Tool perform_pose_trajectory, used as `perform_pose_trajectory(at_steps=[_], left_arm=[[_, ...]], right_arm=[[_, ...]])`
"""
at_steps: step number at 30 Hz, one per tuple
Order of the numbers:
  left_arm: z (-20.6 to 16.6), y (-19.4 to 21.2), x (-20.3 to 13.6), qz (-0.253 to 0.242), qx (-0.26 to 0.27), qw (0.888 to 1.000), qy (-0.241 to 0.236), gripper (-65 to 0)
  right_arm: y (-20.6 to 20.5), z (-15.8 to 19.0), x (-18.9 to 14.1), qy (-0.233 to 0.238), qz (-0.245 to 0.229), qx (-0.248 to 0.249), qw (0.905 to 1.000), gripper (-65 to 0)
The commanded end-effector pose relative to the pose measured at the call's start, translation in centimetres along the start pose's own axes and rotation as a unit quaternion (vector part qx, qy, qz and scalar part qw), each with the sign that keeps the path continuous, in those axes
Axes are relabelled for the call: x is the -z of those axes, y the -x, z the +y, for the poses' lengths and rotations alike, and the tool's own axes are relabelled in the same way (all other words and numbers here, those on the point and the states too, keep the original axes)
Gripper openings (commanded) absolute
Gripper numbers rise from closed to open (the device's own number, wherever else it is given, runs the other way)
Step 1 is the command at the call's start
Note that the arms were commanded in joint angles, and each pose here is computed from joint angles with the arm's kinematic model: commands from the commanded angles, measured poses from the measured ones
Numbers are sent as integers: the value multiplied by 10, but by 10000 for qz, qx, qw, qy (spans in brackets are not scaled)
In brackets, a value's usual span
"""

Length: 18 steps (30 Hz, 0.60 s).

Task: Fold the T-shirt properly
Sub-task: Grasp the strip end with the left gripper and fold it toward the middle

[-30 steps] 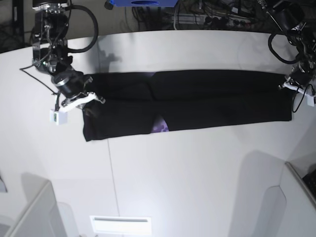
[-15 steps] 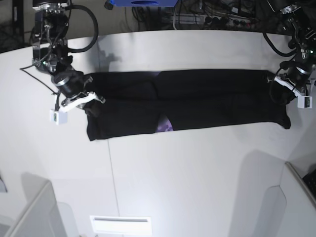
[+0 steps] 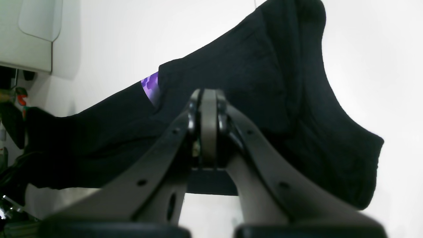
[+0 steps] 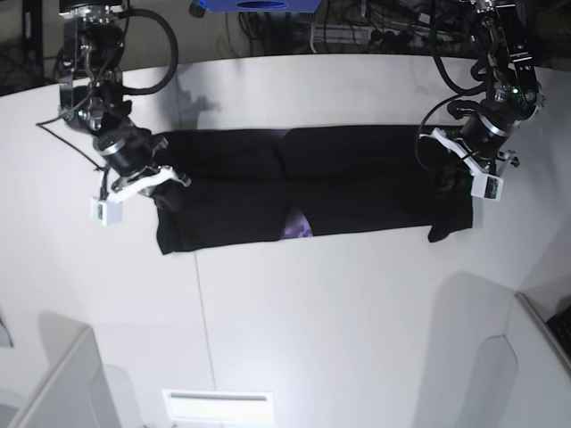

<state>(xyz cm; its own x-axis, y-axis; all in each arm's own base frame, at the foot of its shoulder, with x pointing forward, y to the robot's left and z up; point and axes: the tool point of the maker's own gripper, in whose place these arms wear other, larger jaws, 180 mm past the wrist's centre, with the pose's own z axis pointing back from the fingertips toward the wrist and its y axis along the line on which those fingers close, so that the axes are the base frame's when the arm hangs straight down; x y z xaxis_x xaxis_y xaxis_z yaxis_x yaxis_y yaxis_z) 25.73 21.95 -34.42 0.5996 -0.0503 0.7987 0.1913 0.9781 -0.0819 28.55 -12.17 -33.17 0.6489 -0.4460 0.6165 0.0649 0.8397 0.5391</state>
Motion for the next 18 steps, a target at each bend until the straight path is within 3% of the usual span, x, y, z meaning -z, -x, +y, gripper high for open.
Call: perform_pose_trajectory(at_steps=[1,18], left_arm=[[-3,-14,-1,-209,92,9997,64,-650],[-81,-7,26,-35,132,9949,1004,-650]], right_arm=[[-13,4,-3,-85,-215,-75,9997,-650],[-18,4,-3,-88,-268,-73,9996,-650]])
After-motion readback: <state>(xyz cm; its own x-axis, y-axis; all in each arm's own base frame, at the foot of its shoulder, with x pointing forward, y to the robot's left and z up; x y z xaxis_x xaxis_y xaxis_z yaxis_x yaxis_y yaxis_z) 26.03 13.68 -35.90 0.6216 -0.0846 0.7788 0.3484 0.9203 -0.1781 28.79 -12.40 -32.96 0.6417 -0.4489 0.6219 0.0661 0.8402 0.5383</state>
